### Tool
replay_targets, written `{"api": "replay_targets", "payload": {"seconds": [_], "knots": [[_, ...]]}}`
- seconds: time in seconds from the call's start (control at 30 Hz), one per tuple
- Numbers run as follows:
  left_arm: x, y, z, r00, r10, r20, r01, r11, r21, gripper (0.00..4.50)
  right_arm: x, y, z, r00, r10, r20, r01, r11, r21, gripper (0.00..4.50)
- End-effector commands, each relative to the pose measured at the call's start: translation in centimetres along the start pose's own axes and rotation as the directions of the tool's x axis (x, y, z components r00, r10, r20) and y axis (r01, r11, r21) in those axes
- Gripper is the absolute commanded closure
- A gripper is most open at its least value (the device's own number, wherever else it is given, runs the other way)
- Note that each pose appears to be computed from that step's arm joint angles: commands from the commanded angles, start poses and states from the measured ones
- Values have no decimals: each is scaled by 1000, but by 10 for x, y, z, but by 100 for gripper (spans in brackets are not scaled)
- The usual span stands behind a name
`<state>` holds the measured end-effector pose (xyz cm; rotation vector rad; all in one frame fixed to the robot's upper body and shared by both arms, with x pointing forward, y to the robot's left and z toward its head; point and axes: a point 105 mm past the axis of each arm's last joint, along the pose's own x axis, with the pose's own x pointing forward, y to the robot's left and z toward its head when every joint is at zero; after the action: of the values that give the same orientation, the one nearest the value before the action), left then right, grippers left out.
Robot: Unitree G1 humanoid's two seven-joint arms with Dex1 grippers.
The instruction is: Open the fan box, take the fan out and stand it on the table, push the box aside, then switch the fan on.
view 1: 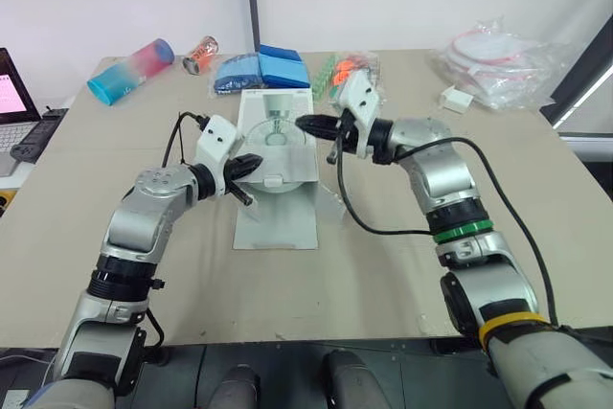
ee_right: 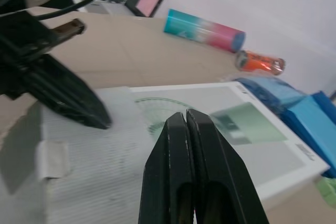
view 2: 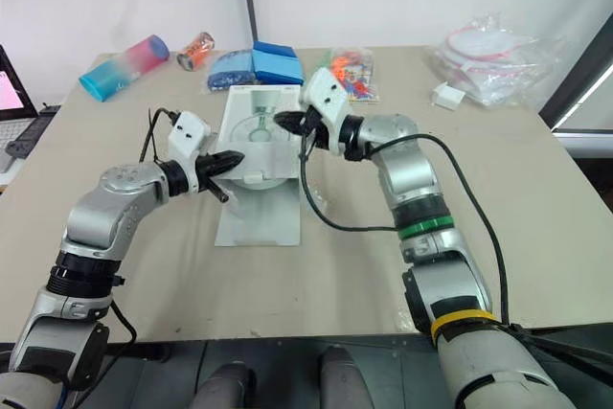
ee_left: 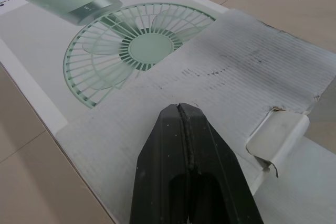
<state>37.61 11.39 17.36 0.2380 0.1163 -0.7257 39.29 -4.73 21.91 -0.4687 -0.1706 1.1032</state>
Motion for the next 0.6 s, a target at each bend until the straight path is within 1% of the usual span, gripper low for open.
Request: {"api": "replay_targets", "payload": {"seconds": [0.03, 0.1, 0.17, 0.37, 0.47, 0.53, 0.6], "knots": [[-6, 3, 2, 1000, 21, 14, -21, 1000, -9, 450, 4, 18, -6, 998, 59, -24, -59, 998, -1, 446], [-8, 1, 4, 999, 20, 33, -19, 1000, -19, 450, 4, 20, -20, 995, 58, -76, -59, 998, -7, 446], [-11, 0, 8, 998, 17, 55, -15, 999, -29, 450, 3, 20, -27, 994, 49, -102, -50, 999, -10, 446], [-29, -3, 25, 988, 2, 153, 11, 997, -80, 450, 3, 20, -30, 993, 46, -113, -47, 999, -9, 446], [-38, -14, 30, 983, -43, 181, 55, 996, -66, 450, 3, 20, -30, 992, 48, -112, -50, 999, -11, 446], [-40, -26, 27, 983, -89, 160, 96, 995, -38, 450, 3, 21, -29, 993, 50, -112, -51, 999, -12, 446], [-38, -33, 23, 987, -100, 127, 103, 994, -18, 450, 3, 20, -28, 993, 50, -109, -52, 999, -11, 446]]}}
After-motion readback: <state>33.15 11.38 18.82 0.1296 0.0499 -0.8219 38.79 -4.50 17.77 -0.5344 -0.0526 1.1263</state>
